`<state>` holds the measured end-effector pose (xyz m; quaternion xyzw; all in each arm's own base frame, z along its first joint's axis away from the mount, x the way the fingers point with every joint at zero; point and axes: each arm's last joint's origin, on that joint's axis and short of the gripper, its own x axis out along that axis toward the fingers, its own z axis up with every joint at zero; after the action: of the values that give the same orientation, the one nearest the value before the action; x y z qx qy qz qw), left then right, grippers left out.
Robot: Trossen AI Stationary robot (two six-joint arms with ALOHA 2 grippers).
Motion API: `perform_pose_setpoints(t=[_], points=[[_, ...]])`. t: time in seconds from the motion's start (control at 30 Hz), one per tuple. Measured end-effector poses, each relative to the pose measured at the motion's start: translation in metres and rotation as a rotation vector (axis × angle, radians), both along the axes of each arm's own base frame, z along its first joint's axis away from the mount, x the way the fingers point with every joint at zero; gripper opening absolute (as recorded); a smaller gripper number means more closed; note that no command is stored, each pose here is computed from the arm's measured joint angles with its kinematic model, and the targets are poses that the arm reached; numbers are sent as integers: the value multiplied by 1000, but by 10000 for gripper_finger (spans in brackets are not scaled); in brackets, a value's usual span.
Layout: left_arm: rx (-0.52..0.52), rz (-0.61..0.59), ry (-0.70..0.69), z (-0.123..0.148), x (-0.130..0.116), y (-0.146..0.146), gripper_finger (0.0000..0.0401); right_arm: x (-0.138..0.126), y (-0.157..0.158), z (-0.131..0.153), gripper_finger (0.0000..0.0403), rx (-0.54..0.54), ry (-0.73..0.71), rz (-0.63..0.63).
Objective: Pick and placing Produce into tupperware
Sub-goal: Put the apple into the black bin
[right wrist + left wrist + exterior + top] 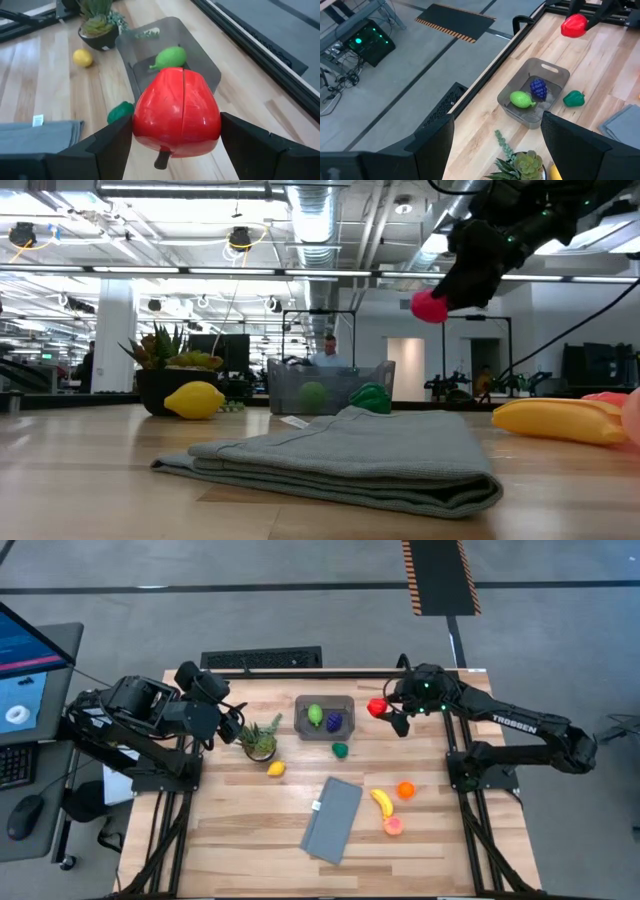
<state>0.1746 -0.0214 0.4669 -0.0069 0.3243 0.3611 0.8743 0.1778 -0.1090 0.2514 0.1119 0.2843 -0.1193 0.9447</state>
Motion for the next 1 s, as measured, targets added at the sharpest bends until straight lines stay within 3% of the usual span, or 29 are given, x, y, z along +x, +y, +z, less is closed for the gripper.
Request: perform_pose_setpoints(t=[0.23, 1.0], points=[[0, 0, 0, 0, 0, 0, 288, 6, 1, 6, 311, -26, -76, 19], [-4, 4, -5, 0, 0, 0, 288, 25, 7, 1, 311, -14, -106, 74]])
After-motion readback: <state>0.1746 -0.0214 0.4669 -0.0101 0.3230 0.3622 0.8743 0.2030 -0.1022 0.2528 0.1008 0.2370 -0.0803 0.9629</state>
